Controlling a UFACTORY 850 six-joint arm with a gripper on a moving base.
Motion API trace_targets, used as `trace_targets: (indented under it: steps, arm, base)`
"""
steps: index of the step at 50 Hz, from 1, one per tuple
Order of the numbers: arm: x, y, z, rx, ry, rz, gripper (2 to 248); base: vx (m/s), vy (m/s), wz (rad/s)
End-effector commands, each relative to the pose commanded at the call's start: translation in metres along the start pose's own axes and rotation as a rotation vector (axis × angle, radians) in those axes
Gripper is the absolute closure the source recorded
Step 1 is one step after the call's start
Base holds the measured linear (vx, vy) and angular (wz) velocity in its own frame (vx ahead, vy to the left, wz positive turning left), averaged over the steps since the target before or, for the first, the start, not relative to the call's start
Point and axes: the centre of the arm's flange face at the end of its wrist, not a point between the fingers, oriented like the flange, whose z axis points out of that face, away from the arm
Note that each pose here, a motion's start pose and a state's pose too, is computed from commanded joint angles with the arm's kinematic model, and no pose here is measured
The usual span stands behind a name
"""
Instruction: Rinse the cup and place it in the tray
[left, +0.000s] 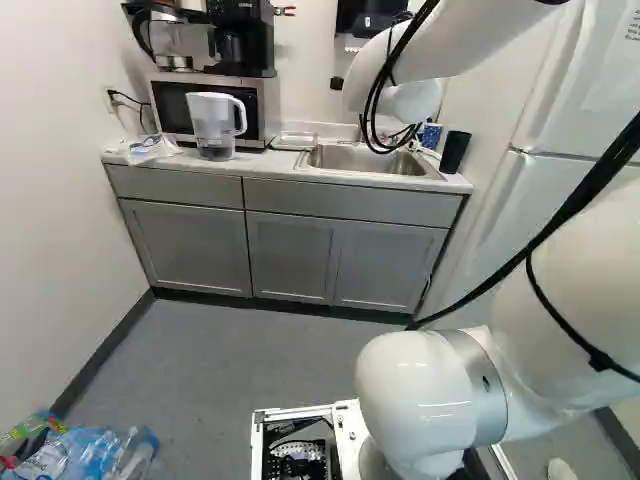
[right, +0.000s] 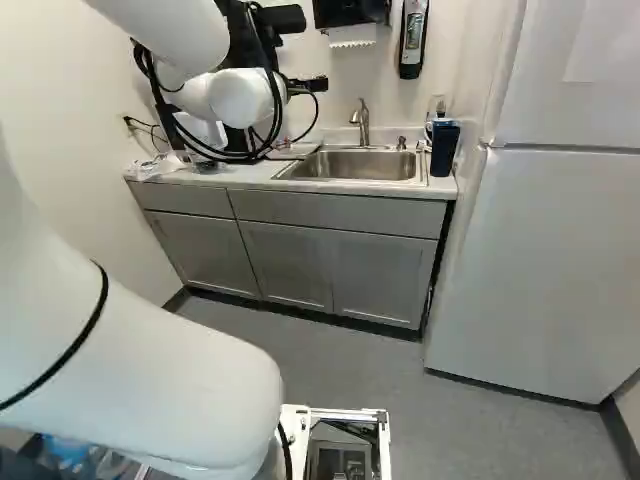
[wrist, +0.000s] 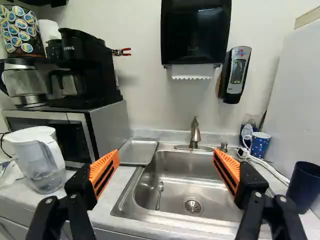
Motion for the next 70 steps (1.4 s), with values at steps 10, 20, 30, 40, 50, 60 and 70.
trace_targets:
  steps: [10,20,30,40,50,60,70]
  arm:
    - [0.0,0.0,0.0,0.0,0.0,0.0,3]
    - [0.0,0.0,0.0,0.0,0.0,0.0,3]
    - [0.0,0.0,0.0,0.0,0.0,0.0,3]
    - [0.0,0.0,0.0,0.0,0.0,0.0,3]
    - [0.0,0.0,0.0,0.0,0.0,0.0,3]
    - [0.0,0.0,0.0,0.0,0.0,0.0,3]
    - [0.0,0.0,0.0,0.0,0.0,0.0,3]
  base:
    - [0.142,0.002,-0.002]
    - [0.146,0.002,-0.002]
    - [0.151,0.002,-0.008]
    - [0.137,0.028,-0.015]
    - [0.145,0.038,-0.016]
    - [0.131,0.045,-0.018]
    - [0.122,0.039,-0.018]
